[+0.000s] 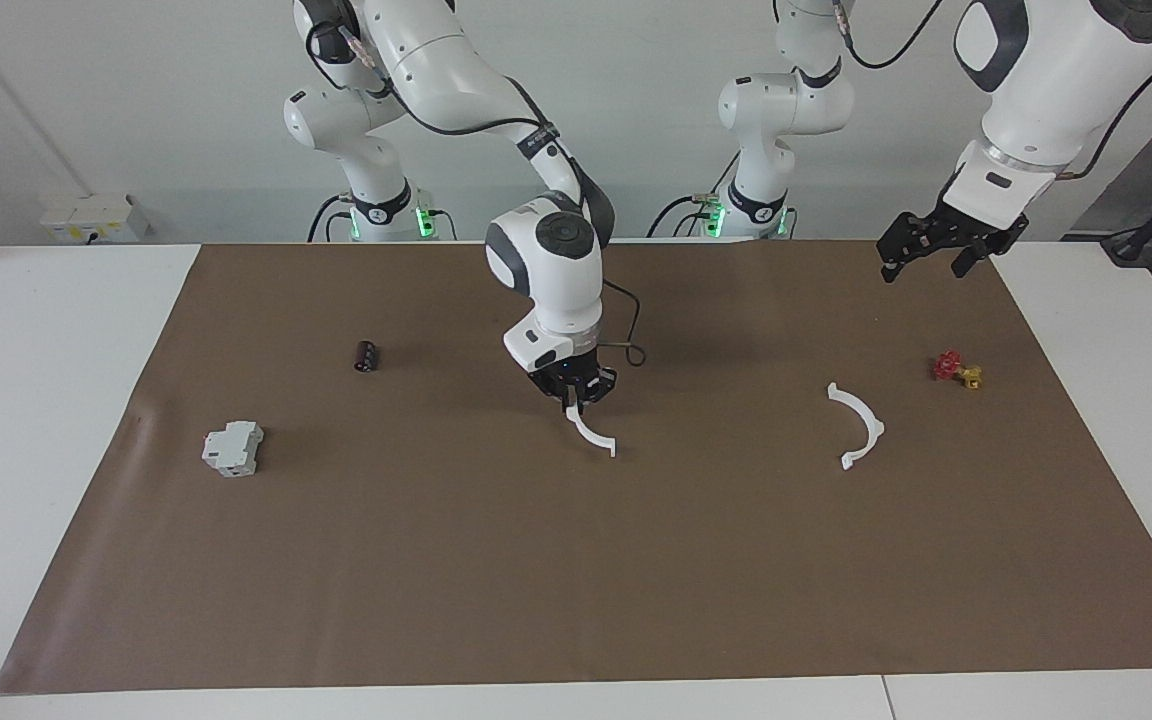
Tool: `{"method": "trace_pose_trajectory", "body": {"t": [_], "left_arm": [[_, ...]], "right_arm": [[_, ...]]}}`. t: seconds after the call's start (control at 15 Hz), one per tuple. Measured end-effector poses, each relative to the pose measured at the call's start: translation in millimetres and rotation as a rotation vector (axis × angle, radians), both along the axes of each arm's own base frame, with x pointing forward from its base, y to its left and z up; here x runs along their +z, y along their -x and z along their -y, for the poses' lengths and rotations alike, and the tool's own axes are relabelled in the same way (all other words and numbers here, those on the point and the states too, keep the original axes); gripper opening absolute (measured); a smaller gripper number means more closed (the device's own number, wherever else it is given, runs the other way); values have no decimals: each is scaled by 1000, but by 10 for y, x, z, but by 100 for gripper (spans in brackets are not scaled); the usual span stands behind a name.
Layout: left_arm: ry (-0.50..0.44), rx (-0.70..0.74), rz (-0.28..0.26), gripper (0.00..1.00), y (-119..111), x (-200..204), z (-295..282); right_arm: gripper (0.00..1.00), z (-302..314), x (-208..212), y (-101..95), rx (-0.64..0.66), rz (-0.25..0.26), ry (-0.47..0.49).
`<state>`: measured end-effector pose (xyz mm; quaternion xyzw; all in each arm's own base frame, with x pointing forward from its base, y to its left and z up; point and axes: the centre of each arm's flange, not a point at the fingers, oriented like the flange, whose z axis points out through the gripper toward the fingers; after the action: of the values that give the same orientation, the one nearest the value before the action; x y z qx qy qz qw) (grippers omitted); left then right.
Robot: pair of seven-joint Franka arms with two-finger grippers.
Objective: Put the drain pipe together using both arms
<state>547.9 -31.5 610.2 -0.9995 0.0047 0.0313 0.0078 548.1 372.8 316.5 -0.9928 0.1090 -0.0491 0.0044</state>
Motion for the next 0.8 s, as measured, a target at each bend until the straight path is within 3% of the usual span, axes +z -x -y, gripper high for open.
{"method": "trace_pose_trajectory", "body": {"t": [0.8], "left_arm": [[0, 0, 0, 100, 0, 1, -2]], "right_arm": [[21, -163, -263, 118, 42, 0, 15]]}}
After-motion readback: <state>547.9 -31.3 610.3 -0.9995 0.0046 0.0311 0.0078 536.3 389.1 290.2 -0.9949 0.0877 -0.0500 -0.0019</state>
